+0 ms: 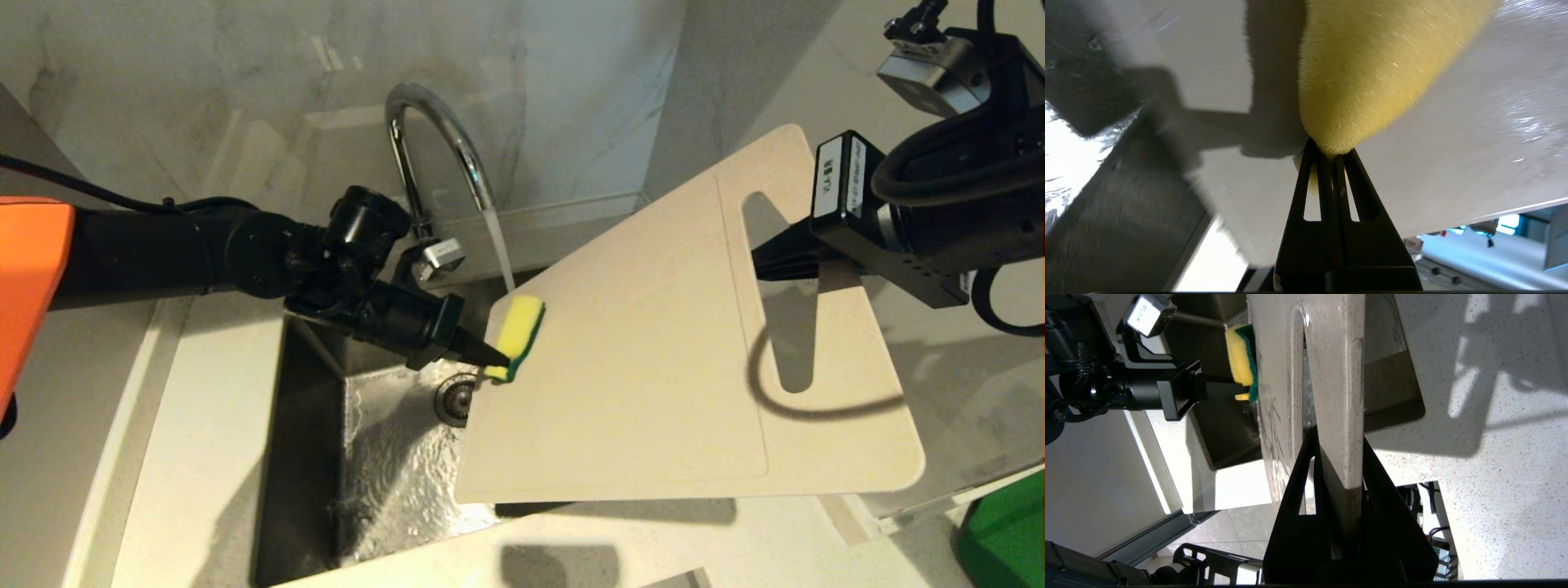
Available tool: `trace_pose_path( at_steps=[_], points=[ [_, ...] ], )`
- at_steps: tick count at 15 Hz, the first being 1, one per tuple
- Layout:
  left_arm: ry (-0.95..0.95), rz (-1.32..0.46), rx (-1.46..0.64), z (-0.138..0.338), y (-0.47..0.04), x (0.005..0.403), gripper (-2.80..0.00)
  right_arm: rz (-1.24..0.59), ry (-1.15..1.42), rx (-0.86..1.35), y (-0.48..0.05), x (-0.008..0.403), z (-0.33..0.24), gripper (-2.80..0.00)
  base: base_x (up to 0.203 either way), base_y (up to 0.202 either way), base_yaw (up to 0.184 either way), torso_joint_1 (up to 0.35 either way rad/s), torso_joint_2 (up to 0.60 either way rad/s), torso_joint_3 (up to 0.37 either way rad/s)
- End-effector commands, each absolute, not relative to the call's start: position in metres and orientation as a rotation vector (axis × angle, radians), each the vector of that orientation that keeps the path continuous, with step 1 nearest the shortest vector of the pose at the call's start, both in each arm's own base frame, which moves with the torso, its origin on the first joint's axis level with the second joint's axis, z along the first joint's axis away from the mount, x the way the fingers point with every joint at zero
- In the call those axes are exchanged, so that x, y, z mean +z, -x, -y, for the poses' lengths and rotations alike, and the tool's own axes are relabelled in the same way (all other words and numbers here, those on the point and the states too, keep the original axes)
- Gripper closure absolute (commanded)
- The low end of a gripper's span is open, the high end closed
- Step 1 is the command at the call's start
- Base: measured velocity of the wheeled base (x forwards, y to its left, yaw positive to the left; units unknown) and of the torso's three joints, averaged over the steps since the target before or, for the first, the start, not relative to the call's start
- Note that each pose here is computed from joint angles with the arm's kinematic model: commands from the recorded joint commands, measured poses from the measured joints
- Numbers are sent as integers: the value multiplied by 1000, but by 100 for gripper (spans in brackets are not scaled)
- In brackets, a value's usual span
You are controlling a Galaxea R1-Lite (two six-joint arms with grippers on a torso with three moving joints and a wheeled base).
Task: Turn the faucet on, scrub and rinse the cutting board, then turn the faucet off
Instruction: Scrub the cutting board underwater
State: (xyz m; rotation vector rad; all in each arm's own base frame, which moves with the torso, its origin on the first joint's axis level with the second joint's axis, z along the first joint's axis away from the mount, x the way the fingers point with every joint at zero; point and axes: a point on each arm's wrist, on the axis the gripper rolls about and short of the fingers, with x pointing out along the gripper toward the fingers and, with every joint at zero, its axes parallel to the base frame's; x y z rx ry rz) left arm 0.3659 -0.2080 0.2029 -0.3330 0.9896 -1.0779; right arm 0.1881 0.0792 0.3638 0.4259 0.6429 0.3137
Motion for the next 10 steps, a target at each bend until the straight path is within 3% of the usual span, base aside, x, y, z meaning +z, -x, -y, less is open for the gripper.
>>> trace_pose_path(
  at_steps=[1,5,10],
  points=[
    [373,-1042,-1012,179,-359,197,0,-648,-428,310,-188,363,-79,0,0,0,0,0,0,0],
    [431,-1045,-916,129,-337,208,0,-632,-423,315,-191,364,-80,0,0,0,0,0,0,0],
    [478,-910,-922,107,-283,291,0,-643,-414,308,-197,361,-83,0,0,0,0,0,0,0]
  ],
)
